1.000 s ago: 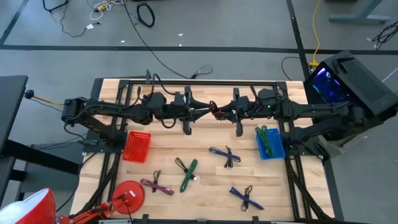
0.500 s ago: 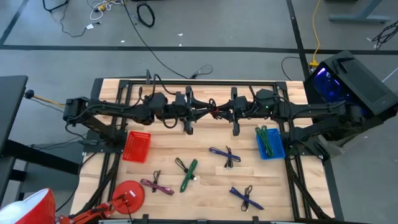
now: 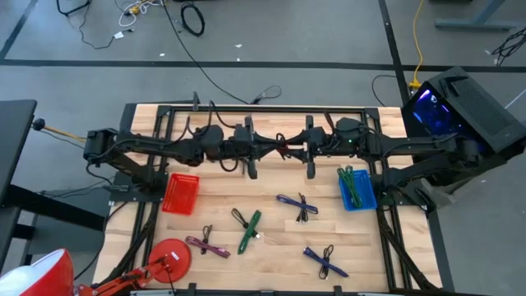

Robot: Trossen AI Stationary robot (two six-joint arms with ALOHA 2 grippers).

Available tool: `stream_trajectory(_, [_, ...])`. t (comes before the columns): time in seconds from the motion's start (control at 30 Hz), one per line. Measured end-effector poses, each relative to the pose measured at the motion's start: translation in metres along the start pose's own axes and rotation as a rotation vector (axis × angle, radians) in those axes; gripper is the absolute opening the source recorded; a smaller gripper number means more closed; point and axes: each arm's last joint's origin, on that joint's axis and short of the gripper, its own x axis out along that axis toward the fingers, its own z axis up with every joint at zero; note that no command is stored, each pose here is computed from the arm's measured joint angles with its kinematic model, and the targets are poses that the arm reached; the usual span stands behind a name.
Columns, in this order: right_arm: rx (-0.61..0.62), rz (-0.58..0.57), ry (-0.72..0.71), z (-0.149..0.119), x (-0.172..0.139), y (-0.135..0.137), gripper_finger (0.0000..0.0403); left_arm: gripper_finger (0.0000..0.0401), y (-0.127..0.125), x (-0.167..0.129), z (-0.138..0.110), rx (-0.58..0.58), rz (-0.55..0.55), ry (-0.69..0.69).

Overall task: Pick & Place USB Port
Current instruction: Put the black charger cable into the red bin

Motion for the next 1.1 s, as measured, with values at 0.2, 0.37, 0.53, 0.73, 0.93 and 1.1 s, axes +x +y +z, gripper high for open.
stream_trajectory(0.2, [0.015, -0.051, 0.018, 0.002, -0.006, -0.007, 0.0211, 0.0016, -0.001, -0.016, 0.004, 0.026, 0.158, 0.152])
stream_trajectory(0.37, [0.021, -0.137, 0.059, 0.002, -0.016, -0.015, 0.0241, 0.0016, -0.008, -0.044, 0.008, -0.017, 0.262, 0.336])
stream_trajectory(0.53, [0.022, -0.269, 0.155, -0.005, -0.024, -0.026, 0.0237, 0.0016, -0.023, -0.083, 0.007, -0.084, 0.376, 0.548])
stream_trajectory(0.73, [0.029, -0.306, 0.189, -0.008, -0.028, -0.033, 0.0221, 0.0016, -0.040, -0.130, 0.001, -0.218, 0.481, 0.756])
stream_trajectory(0.93, [0.015, -0.299, 0.195, -0.008, -0.028, -0.033, 0.0210, 0.0016, -0.043, -0.171, -0.007, -0.318, 0.686, 0.938])
stream_trajectory(1.1, [0.015, -0.298, 0.199, -0.009, -0.028, -0.033, 0.0208, 0.0016, -0.045, -0.190, -0.010, -0.402, 0.799, 1.036])
